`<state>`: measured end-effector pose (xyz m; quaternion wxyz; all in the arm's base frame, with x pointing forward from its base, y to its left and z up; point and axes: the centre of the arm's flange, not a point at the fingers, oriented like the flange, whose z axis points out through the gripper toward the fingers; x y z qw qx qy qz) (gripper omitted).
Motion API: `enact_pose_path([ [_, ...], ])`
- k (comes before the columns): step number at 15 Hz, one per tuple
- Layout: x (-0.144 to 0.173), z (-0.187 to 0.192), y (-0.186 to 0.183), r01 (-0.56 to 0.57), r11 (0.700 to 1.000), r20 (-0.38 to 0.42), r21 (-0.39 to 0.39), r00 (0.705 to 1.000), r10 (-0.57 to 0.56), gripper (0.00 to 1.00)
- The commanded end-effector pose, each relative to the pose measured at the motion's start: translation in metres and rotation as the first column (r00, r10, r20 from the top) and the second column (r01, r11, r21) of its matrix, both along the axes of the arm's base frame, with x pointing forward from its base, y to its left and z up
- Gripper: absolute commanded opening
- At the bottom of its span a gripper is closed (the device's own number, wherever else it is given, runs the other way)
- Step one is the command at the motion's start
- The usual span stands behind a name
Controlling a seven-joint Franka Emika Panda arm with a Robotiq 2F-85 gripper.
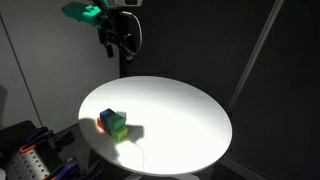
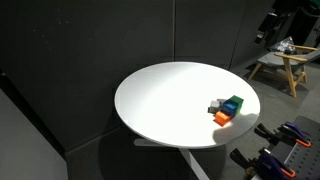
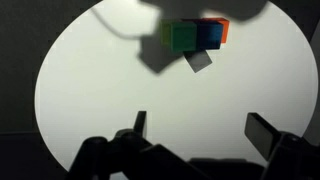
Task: Pick up the blue block and put it on the table
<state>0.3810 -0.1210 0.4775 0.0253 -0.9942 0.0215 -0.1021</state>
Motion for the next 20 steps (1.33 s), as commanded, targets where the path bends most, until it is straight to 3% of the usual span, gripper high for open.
enact_pose_path([
  [1, 0.0000, 0.0004, -0.0001, 0.000, 1.000, 0.001, 0.000, 1.000, 0.000, 1.00],
  [20, 0.0042, 0.0006, 0.0004, 0.013, 1.000, 0.000, 0.000, 1.000, -0.013, 1.00],
])
